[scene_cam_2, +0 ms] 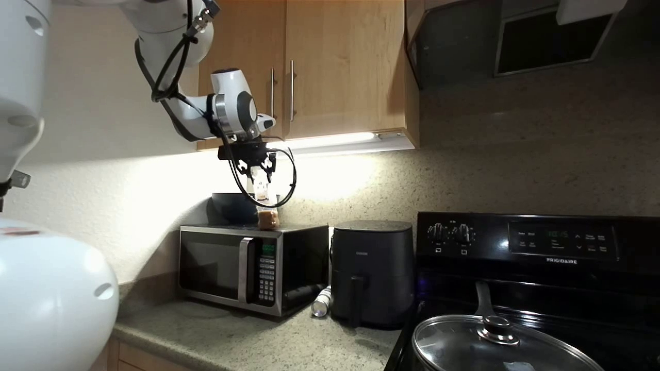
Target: Pick up the bottle from the counter and put it on top of the microwave
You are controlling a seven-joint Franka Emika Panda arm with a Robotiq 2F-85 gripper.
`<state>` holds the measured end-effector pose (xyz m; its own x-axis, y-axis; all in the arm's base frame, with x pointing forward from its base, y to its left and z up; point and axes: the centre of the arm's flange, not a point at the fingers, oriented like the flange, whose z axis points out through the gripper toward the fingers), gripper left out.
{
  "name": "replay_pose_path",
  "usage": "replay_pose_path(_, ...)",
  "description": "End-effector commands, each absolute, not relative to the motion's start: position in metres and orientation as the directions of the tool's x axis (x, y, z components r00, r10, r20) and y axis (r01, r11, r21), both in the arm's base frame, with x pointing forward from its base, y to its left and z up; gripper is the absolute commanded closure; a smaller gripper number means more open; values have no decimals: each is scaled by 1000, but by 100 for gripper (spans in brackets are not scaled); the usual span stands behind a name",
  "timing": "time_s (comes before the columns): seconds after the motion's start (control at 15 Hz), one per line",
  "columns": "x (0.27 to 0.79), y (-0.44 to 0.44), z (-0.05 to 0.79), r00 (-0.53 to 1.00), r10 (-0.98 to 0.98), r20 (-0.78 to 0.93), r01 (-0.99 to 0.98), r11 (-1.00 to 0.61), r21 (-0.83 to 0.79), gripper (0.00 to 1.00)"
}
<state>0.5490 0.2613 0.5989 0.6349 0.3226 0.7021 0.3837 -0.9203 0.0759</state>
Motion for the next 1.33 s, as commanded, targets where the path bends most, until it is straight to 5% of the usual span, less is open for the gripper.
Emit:
replay_pose_path(0.0, 574, 240, 563, 669, 267, 693, 387, -922, -18, 74)
replay_pose_path(1.27, 614, 239, 540, 647, 216, 731, 332, -943, -15, 74)
